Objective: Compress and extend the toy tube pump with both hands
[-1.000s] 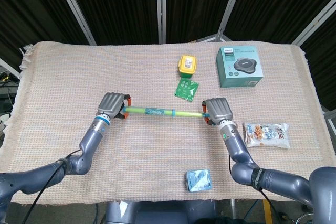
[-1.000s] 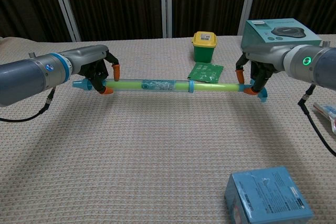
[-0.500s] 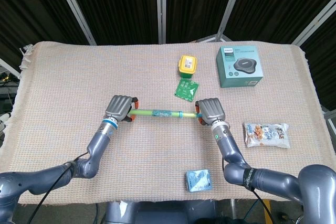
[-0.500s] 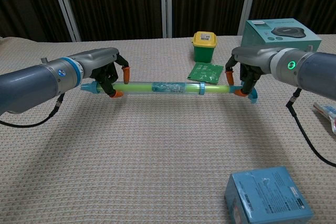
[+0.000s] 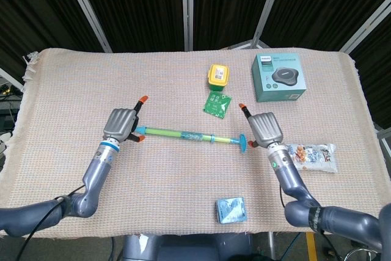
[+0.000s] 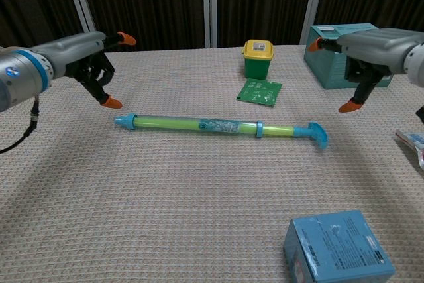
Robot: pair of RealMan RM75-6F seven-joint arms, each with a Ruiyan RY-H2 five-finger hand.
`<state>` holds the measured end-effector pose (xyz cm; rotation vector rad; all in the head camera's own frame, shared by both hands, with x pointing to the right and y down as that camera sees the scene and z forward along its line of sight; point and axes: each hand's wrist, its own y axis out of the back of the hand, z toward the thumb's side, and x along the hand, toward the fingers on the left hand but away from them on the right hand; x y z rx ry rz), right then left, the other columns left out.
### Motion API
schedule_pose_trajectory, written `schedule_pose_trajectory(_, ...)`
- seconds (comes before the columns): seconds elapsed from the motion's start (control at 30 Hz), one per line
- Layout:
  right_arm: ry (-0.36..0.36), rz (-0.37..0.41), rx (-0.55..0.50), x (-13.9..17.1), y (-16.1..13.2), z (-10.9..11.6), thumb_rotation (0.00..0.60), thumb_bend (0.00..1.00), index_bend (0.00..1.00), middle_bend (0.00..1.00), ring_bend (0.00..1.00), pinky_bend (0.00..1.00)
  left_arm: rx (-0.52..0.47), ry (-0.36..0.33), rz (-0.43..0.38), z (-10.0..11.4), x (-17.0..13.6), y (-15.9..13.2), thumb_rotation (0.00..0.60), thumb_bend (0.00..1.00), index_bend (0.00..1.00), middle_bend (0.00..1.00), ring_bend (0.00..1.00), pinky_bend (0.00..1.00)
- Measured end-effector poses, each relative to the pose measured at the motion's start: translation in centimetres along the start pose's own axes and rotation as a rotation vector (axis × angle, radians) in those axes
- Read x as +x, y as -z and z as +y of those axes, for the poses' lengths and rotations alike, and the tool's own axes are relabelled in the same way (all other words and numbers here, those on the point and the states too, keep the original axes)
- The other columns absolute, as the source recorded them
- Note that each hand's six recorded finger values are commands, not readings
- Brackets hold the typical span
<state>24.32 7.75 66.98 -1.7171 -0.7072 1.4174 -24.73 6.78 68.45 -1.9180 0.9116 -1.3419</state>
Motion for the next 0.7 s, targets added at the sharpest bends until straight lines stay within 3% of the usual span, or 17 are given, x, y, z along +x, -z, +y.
schedule_pose_trajectory(0.1,0.053,-0.023,-0.006,1.9,2.5,1.4,0.6,0.0,0.0,0.9,0.94,1.0,0.001,-0.053,0.02,2.2,-2.3,2.1,0.6,0.0,0.01,0.68,0.69,0.81)
schedule_pose_trajectory(0.17,0.091,-0.04,-0.014,3.3,4.3,2.3,0.6,0.0,0.0,0.81,0.86,0.95,0.008,-0.095,0.031,3.6,-4.4,3.6,0.6,0.0,0.0,0.52,0.52,0.56)
schedule_pose_trajectory(0.2,0.104,-0.043,-0.02,3.8,4.8,2.6,0.6,0.0,0.0,0.74,0.79,0.85,0.01,-0.112,0.033,4.2,-5.3,4.2,0.6,0.0,0.0,0.41,0.42,0.44)
schedule_pose_trajectory(0.27,0.126,-0.048,-0.035,5.2,6.0,3.0,0.6,0.0,0.0,0.54,0.56,0.6,0.022,-0.143,0.04,5.2,-7.5,5.5,0.6,0.0,0.0,0.09,0.1,0.1)
schedule_pose_trajectory(0.3,0.136,-0.05,-0.041,5.7,6.4,3.2,0.6,0.0,0.0,0.38,0.36,0.41,0.03,-0.15,0.043,5.5,-8.4,6.0,0.6,0.0,0.0,0.03,0.04,0.04)
schedule_pose_trajectory(0.33,0.15,-0.053,-0.048,6.5,7.0,3.5,0.6,0.0,0.0,0.22,0.18,0.23,0.039,-0.153,0.046,5.7,-9.4,6.6,0.6,0.0,0.0,0.0,0.0,0.0)
schedule_pose_trajectory(0.37,0.159,-0.055,-0.054,7.2,7.4,3.7,0.6,0.0,0.0,0.12,0.09,0.13,0.053,-0.147,0.051,5.7,-10.8,7.2,0.6,0.0,0.0,0.0,0.0,0.0)
schedule_pose_trajectory(0.43,0.173,-0.069,-0.06,9.0,8.7,3.9,0.6,0.0,0.0,0.0,0.0,0.0,0.075,-0.123,0.063,5.4,-12.9,8.0,0.6,0.0,0.0,0.0,0.0,0.0)
schedule_pose_trajectory(0.7,0.213,-0.113,-0.114,16.2,11.6,3.9,0.6,0.0,0.0,0.0,0.0,0.0,0.113,-0.164,0.057,5.2,-19.8,8.7,0.6,0.0,0.0,0.0,0.0,0.0)
